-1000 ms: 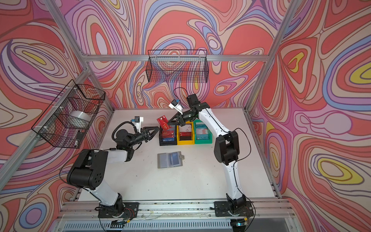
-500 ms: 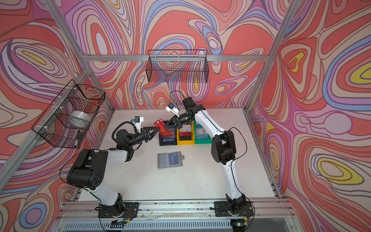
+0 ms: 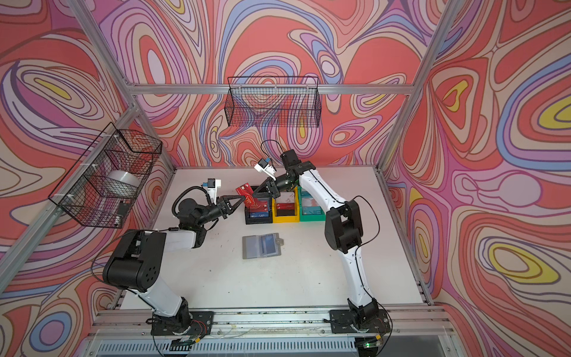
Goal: Take the credit cards out of the card holder
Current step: Place the credit card in the storage box.
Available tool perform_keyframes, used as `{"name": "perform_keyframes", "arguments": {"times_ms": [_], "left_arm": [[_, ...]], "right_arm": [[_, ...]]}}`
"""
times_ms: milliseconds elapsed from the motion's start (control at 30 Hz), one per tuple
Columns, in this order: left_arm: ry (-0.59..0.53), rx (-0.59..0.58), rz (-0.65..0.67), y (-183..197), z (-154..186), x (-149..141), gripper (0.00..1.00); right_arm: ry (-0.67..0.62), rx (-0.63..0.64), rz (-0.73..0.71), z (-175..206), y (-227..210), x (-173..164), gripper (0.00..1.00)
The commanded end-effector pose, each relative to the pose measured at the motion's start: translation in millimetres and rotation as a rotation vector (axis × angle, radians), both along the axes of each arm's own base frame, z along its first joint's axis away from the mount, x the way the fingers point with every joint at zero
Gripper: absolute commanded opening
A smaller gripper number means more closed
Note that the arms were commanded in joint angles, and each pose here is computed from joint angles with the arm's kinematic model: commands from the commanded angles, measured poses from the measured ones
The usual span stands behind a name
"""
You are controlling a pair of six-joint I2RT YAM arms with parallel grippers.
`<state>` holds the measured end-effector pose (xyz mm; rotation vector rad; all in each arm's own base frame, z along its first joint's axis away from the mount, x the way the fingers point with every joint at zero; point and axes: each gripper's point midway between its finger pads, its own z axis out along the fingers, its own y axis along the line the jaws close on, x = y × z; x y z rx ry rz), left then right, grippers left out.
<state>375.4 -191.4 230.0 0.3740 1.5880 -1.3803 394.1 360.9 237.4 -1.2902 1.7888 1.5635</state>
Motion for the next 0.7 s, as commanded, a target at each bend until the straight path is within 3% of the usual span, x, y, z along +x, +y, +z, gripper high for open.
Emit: {"name": "perform_keyframes", "arguments": {"times_ms": [0,267,500,667], "left_arm": [[-0.055,-0.02,-0.003,1.0,13.9,4.7,0.01],[-0.047,-0.025,-0.006,0.9,14.9,3.8,0.0],[0.003,-0.034,-0.001,1.2,9.1,8.2,0.0],[0.046,-0.02,0.032,3.5,1.2,13.0,0.0]], "right_arm": [[0.043,0.002,0.02,-10.9,3.9,-4.3,0.0],[0.028,-0.044,-0.023,-19.7,4.7,5.3,0.01],[-0.052,-0.131,-0.104,-26.0,-6.2,18.5,0.14],[-0.072,-0.109,-0.169,-16.2,-19.6,30.8,0.23]]}}
